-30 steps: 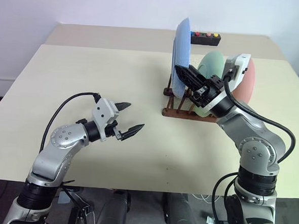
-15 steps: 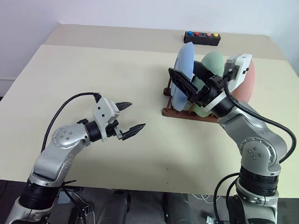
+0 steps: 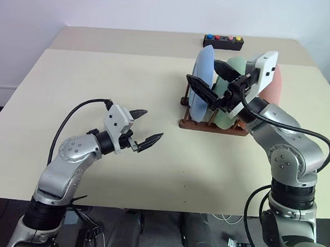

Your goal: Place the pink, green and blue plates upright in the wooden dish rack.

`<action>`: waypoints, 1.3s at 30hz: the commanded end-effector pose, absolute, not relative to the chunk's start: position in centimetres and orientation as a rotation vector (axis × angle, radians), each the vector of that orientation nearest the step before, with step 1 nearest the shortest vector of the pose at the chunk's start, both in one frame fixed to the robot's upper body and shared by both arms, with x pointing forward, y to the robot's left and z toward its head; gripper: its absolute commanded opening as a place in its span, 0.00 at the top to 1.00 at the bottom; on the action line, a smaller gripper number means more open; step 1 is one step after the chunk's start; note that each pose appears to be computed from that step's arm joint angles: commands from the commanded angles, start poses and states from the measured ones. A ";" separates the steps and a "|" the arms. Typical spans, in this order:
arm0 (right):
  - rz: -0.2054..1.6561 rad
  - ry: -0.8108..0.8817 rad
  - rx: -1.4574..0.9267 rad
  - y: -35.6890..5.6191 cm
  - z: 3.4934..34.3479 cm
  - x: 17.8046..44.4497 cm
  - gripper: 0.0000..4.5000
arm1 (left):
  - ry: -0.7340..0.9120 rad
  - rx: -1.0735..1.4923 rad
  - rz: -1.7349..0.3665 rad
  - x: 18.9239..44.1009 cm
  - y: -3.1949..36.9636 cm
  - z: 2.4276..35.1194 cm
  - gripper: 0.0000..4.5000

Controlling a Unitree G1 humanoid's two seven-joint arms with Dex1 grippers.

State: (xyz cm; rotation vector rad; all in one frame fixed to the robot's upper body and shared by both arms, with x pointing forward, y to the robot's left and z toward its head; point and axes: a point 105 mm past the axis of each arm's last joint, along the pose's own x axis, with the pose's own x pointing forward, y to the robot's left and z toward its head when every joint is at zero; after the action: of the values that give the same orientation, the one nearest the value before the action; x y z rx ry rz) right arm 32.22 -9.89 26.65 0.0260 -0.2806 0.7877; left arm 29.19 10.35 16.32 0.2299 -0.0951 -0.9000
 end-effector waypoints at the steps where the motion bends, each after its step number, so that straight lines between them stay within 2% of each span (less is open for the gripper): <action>1: 0.799 -0.337 -0.012 -9.9 27.9 31.7 0.01 | -0.155 0.240 -0.917 28.9 9.8 17.7 0.00; 19: 0.829 -0.279 -0.340 -11.8 26.1 30.7 0.01 | -0.147 0.230 -0.942 29.0 9.7 16.7 0.00; 25: 0.781 -0.309 -0.410 -13.4 26.9 31.2 0.01 | -0.162 0.240 -0.935 29.3 9.7 17.0 0.00; 30: 0.771 -0.378 -0.508 -15.1 28.7 30.8 0.01 | -0.186 0.248 -0.886 30.0 10.6 17.6 0.00; 34: 0.770 -0.435 -0.519 -17.1 30.1 29.7 0.01 | -0.157 0.271 -0.793 30.6 13.4 16.9 0.00; 39: 0.718 -0.377 -0.399 -21.9 28.9 28.5 0.01 | -0.101 0.279 -0.660 31.0 17.7 15.6 0.00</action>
State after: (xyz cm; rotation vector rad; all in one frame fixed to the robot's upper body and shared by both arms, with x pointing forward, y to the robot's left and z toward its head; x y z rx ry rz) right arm 29.35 -20.97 27.85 -0.4097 -0.3372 0.7220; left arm 30.99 17.06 14.36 0.2536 -0.0463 -0.6869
